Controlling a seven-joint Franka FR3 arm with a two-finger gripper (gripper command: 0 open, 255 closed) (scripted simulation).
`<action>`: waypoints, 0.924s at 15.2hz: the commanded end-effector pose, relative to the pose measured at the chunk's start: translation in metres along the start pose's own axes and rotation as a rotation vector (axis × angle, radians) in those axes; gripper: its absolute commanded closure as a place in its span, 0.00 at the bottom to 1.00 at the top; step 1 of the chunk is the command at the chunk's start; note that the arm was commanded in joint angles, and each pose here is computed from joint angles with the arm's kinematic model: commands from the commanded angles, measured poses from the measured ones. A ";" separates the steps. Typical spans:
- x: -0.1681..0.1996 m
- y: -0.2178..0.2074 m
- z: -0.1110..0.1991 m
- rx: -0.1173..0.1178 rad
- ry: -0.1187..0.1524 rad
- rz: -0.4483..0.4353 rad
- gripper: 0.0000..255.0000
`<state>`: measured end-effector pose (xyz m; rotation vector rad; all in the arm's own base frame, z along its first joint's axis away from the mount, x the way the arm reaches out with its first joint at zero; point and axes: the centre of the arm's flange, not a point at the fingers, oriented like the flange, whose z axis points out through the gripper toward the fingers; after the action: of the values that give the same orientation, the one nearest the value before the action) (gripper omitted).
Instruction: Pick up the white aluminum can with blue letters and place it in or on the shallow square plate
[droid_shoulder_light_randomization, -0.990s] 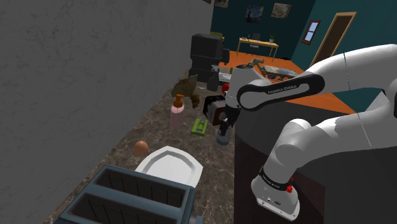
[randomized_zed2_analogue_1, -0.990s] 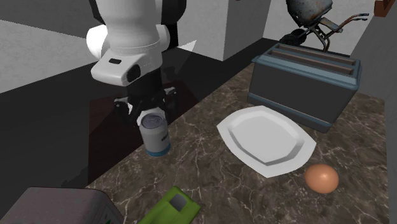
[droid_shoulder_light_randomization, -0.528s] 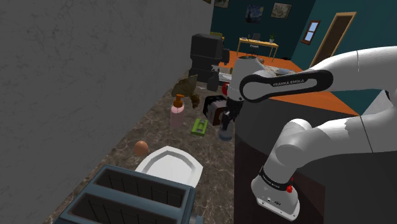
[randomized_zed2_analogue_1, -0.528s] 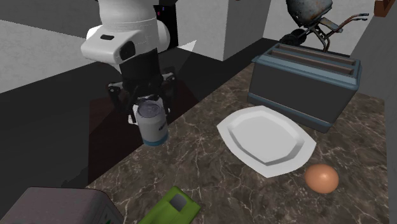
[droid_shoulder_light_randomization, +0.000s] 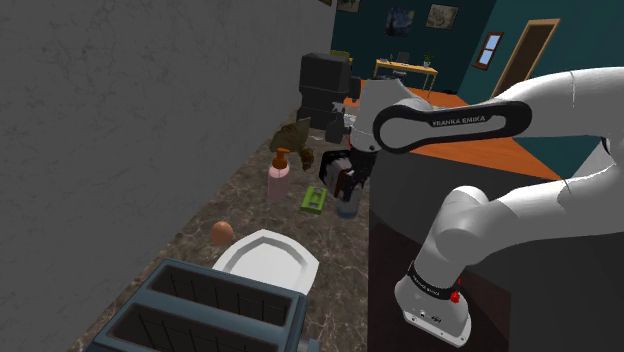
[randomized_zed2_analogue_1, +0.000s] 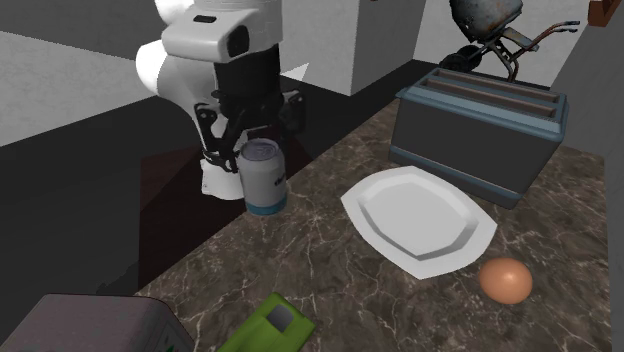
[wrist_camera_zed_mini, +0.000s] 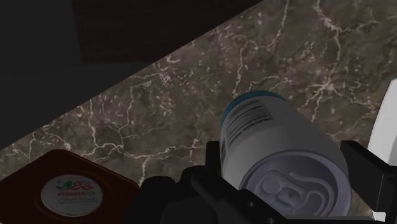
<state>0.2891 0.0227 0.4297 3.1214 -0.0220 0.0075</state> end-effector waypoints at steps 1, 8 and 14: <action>0.007 -0.024 -0.003 0.001 0.000 0.001 1.00; 0.028 -0.114 -0.014 0.001 0.000 0.001 1.00; 0.045 -0.190 -0.024 0.001 0.000 0.001 1.00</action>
<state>0.3351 0.1990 0.4491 3.1209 -0.0225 0.0071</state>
